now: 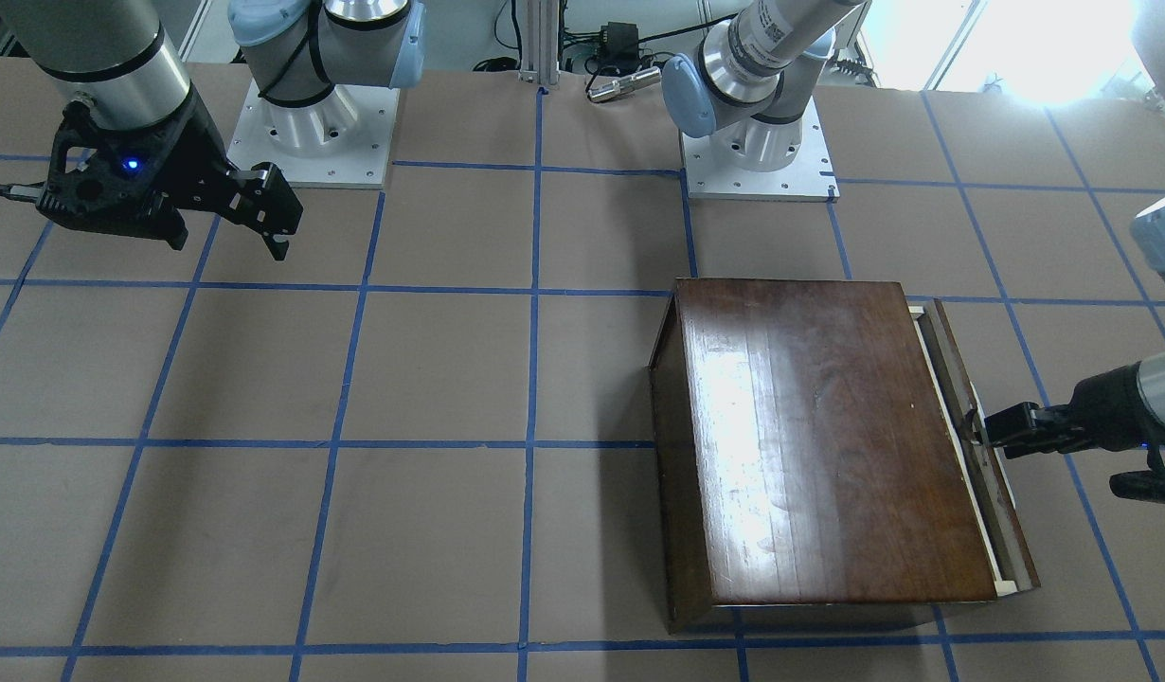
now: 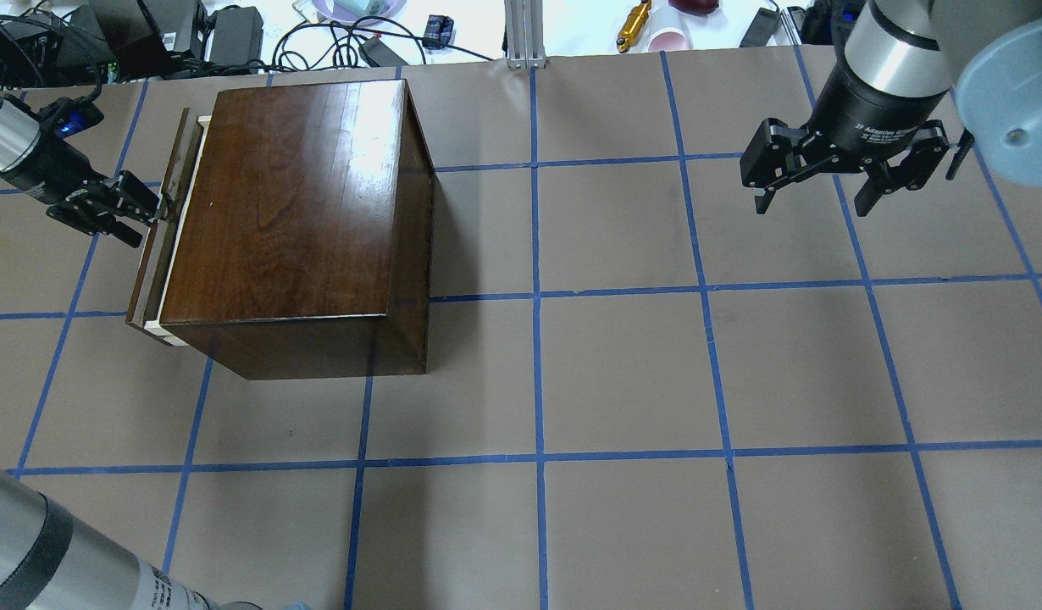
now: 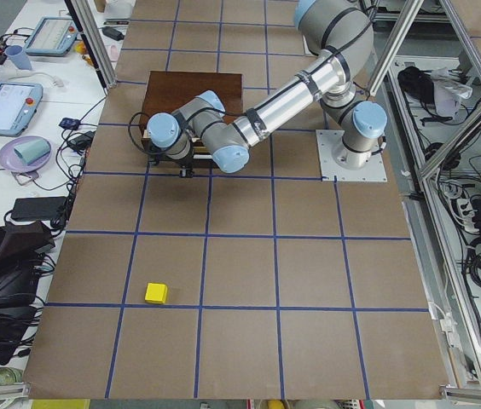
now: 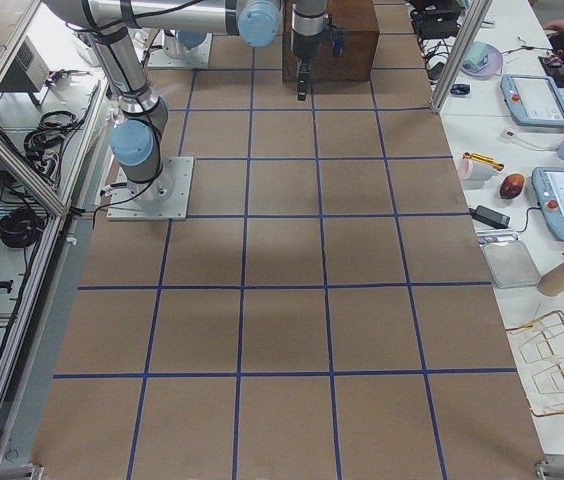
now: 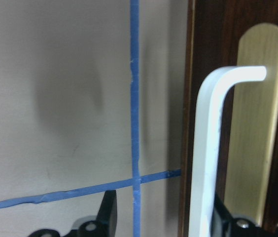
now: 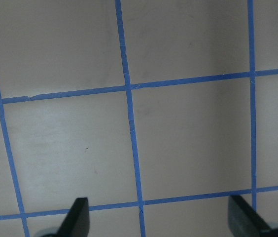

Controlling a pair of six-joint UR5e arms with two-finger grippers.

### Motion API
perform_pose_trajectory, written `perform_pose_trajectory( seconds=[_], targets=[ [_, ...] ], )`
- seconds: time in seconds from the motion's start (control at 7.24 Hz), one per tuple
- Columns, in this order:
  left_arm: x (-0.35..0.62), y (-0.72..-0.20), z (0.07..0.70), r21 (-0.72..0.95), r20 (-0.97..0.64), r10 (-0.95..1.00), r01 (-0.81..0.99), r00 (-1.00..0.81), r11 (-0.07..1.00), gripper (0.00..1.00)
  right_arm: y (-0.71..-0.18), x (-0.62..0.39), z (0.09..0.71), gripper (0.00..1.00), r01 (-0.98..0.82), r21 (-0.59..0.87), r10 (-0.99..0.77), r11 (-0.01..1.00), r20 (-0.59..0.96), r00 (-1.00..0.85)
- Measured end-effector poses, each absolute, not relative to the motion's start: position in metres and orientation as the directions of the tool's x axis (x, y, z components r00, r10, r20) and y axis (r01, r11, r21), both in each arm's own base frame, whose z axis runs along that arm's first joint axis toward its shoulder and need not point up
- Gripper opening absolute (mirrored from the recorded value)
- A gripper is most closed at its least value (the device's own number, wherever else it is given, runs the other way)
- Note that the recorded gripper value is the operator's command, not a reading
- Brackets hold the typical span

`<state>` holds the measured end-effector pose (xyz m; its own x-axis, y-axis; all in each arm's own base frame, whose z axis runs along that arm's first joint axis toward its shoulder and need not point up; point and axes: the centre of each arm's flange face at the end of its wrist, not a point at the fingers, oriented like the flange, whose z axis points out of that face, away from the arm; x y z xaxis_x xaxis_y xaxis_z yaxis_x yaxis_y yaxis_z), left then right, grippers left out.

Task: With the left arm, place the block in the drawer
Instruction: 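Pull the drawer open outward with the left gripper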

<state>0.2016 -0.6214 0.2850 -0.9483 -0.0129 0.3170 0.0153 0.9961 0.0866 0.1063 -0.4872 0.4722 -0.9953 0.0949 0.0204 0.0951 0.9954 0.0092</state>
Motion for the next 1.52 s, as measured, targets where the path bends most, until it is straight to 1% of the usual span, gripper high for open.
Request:
perform_pose_trajectory(
  seconds=[1.52],
  targets=[
    [0.246, -0.614, 0.299, 0.11, 0.175, 0.006, 0.026, -0.985, 0.994, 0.66, -0.487, 0.106, 0.472, 1.0, 0.095, 0.009, 0.095, 0.995, 0.02, -0.995]
  ],
)
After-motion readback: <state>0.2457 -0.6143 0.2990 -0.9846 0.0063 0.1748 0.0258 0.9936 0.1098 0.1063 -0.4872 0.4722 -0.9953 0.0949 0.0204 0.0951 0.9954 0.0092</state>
